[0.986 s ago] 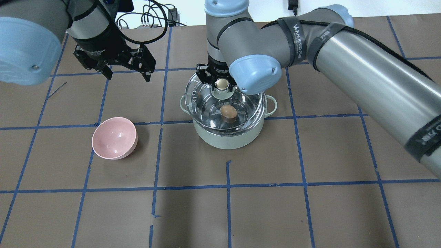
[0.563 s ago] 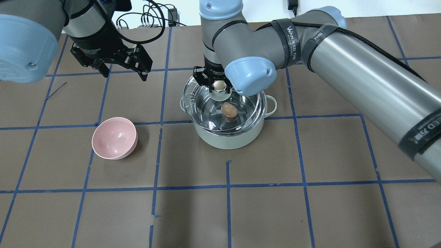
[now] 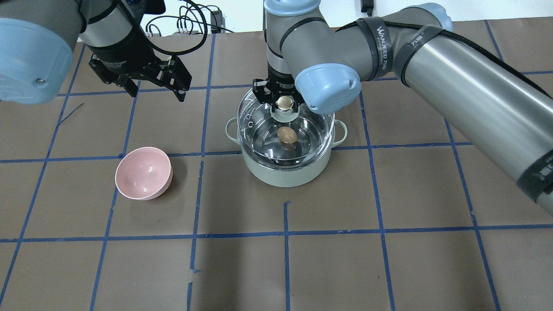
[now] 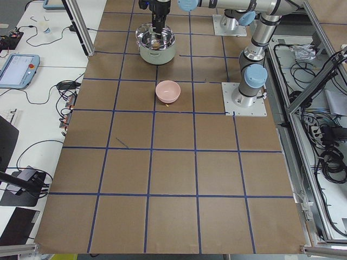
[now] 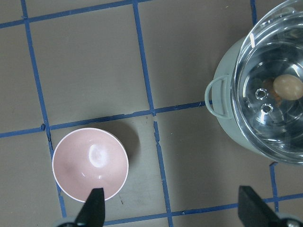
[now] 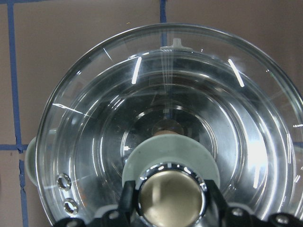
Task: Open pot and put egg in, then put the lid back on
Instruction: 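Set the glass lid onto the pot and release the knob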
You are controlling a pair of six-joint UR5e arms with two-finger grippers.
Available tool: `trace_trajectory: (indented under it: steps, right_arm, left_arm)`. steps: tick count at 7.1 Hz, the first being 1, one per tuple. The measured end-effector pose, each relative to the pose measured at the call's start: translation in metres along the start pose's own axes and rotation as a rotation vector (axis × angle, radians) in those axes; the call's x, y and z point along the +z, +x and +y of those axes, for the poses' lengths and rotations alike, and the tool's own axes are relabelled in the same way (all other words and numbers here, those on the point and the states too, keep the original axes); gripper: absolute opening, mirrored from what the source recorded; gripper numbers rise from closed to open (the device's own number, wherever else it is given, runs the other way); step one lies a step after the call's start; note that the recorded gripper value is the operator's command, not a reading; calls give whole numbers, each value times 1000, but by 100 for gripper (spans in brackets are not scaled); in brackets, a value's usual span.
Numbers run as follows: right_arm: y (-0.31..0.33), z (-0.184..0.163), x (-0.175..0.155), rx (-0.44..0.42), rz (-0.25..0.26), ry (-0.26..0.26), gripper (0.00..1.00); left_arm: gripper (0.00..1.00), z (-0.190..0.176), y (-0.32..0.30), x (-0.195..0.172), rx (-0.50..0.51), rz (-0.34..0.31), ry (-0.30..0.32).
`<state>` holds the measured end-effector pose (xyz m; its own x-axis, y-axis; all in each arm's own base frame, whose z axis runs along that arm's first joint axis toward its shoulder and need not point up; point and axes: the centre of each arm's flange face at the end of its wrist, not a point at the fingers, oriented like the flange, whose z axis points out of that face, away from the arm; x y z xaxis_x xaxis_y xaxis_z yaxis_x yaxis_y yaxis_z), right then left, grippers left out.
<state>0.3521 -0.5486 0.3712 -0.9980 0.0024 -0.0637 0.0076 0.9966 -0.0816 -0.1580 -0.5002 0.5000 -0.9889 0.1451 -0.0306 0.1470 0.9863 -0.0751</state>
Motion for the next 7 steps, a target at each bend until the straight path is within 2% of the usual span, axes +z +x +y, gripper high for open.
trace_trajectory:
  steps: [2,3,4,5,6,7]
  right_arm:
    - [1,5,7,13,5,-13,49]
    - [1,7,9,25,6,-18,61]
    - [0,8,10,33,6,-19,79]
    - [0,8,9,37,5,-16,87]
    - [-1,8,9,37,4,-14,100]
    - [-1,8,8,34,3,-7,100]
  left_arm:
    - [100,0,0,0,1,0,0]
    - [100,0,1,0,1,0,0]
    - [100,0,1,0,1,-1,0]
    - [100,0,1,0,1,-2,-1]
    - [100,1,1,1,2,-3,-2]
    - [100,1,1,1,2,-6,-3]
